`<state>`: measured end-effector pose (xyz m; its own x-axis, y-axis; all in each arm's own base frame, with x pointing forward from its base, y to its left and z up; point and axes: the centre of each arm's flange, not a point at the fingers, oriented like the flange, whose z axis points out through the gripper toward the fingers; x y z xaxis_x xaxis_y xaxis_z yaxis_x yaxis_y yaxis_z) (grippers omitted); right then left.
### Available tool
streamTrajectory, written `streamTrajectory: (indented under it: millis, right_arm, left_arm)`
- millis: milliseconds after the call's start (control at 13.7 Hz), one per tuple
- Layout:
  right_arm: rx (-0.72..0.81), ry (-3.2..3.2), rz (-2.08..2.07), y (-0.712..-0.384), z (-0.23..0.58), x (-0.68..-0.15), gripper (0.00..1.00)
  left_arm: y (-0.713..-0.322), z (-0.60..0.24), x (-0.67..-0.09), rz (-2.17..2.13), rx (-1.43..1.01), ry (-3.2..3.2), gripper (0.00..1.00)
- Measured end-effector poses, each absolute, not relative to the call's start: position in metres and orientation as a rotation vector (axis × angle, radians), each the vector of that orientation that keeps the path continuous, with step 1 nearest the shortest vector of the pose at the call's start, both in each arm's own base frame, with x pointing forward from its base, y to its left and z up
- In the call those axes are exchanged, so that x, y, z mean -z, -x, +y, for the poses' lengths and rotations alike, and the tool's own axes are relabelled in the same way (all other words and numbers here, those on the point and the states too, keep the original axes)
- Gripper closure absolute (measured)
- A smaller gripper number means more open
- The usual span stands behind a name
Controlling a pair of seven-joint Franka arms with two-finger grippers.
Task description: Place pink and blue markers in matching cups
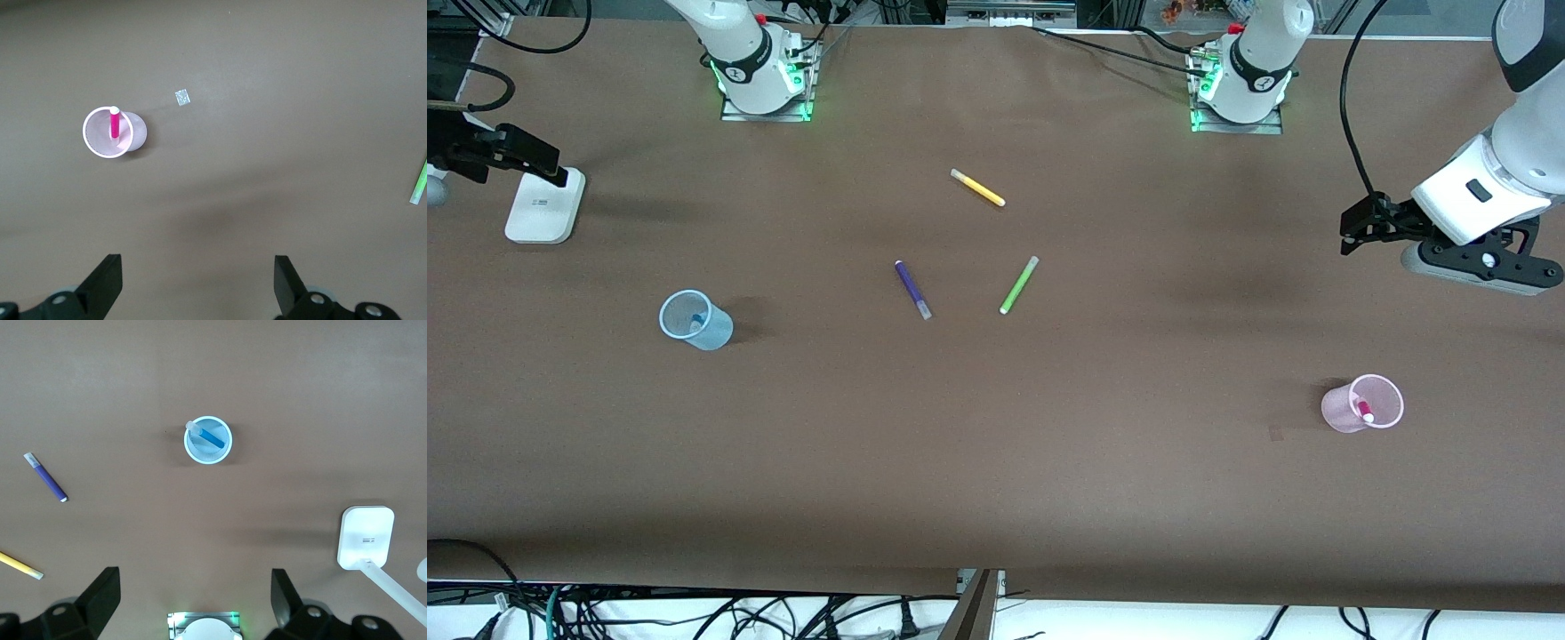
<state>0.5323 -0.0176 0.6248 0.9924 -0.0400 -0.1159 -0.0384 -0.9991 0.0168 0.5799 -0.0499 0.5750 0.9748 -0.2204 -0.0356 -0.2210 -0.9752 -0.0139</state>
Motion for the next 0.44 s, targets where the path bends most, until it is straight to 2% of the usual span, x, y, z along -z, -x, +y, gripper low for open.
streamTrajectory:
  millis: [438]
  right_arm:
    - [0.182,-3.121,-0.061,-0.5323,-0.0176,-0.6248,0.0]
  left_arm:
    - [-0.5797,-0.0513,-0.5741,0.351,-0.055,3.104,0.0]
